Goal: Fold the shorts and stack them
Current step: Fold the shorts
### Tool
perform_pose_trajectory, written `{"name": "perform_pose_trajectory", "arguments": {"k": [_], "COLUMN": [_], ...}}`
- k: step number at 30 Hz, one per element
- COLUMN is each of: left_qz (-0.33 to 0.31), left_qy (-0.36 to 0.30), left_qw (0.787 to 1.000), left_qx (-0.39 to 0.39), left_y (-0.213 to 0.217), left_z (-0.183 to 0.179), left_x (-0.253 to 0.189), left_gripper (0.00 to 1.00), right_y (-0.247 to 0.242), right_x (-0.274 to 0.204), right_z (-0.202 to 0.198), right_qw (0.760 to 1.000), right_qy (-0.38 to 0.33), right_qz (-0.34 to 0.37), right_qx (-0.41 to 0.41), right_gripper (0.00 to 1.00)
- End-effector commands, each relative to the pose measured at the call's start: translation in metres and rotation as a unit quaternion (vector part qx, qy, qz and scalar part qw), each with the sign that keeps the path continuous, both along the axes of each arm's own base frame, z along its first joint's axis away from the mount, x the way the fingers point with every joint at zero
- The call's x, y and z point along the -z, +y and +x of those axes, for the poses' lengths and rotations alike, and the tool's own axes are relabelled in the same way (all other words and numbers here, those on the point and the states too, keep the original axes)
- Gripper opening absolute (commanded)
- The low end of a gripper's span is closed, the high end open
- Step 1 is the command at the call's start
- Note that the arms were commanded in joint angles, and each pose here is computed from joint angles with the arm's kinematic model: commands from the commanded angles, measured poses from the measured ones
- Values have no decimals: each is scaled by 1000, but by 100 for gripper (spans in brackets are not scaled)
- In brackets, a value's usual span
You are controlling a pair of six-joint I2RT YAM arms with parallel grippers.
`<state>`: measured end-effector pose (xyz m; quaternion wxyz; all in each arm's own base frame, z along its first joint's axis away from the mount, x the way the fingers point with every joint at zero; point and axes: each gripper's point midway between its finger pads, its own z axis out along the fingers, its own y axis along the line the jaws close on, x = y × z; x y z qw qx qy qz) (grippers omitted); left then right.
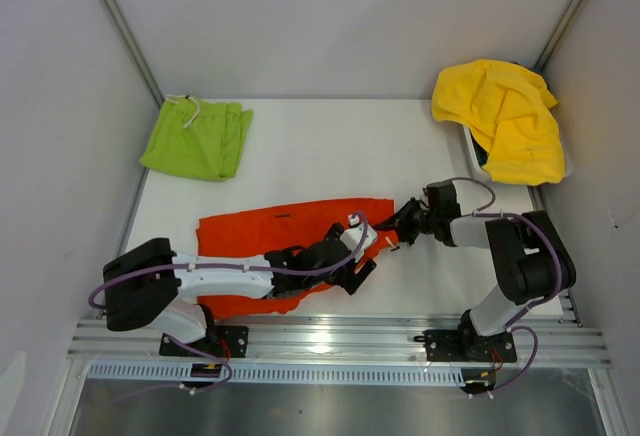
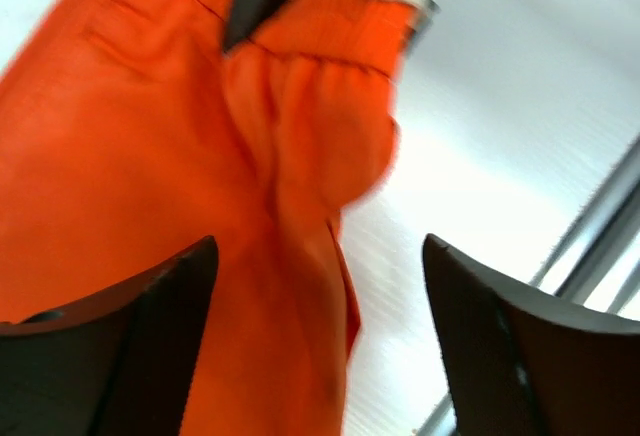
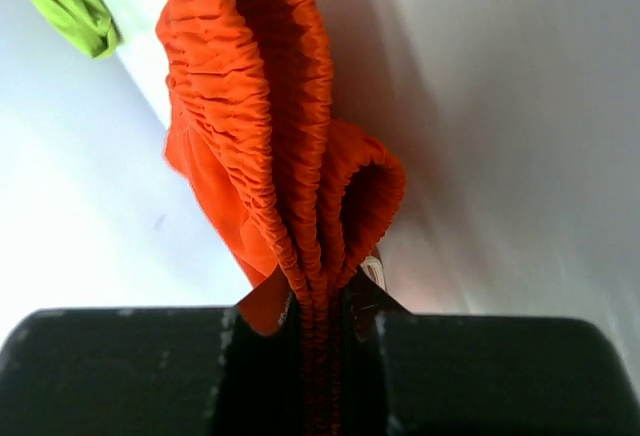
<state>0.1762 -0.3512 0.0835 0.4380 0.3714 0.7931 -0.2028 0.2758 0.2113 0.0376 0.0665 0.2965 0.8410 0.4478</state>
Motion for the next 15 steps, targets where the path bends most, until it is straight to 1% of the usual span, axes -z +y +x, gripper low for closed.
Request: {"name": "perform_pose_trajectory", "arguments": {"k": [1, 3, 4, 5, 7, 8, 9, 10, 12, 14, 15], "left_qz": [-67, -81, -85, -88, -109, -119, -131, -129, -119, -128, -134], "left_qy": [3, 7, 9, 16, 29, 43, 49, 57, 60, 70, 77], "left_qw": [997, 995, 995, 994, 991, 988, 986, 986, 988, 987, 986], "left_qx": [43, 56, 53, 60, 67, 85, 92, 94, 82, 69, 59], "left_y": [-15, -16, -14, -13, -11, -13, -14, -15, -14, -14, -10], "left_z": [-12, -17, -17, -20, -20, -25, -23, -23, -18, -13, -7], "left_x": [-36, -45, -49, -48, -51, -50, -53, -49, -48, -51, -52], "left_gripper": [87, 90, 91, 91, 92, 92, 92, 92, 92, 91, 91], "right_y": [-18, -23, -28, -30, -41, -45, -47, -50, -54, -67, -72], "right_x": [-3, -12, -7, -15, -9, -10, -13, -13, -18, -17, -23], "right_z": [27, 41, 37, 50, 53, 56, 62, 62, 68, 67, 73], "right_qw": [995, 987, 985, 977, 969, 963, 959, 956, 948, 940, 932], "right_qy": [-62, -101, -89, -120, -114, -127, -135, -133, -153, -143, -155], "right_qz": [-76, -106, -131, -152, -194, -211, -220, -230, -246, -277, -292], "right_qx": [-33, -60, -68, -84, -98, -113, -116, -121, -132, -137, -145], "right_gripper": [0, 0, 0, 0, 1, 0, 1, 2, 4, 4, 4]}}
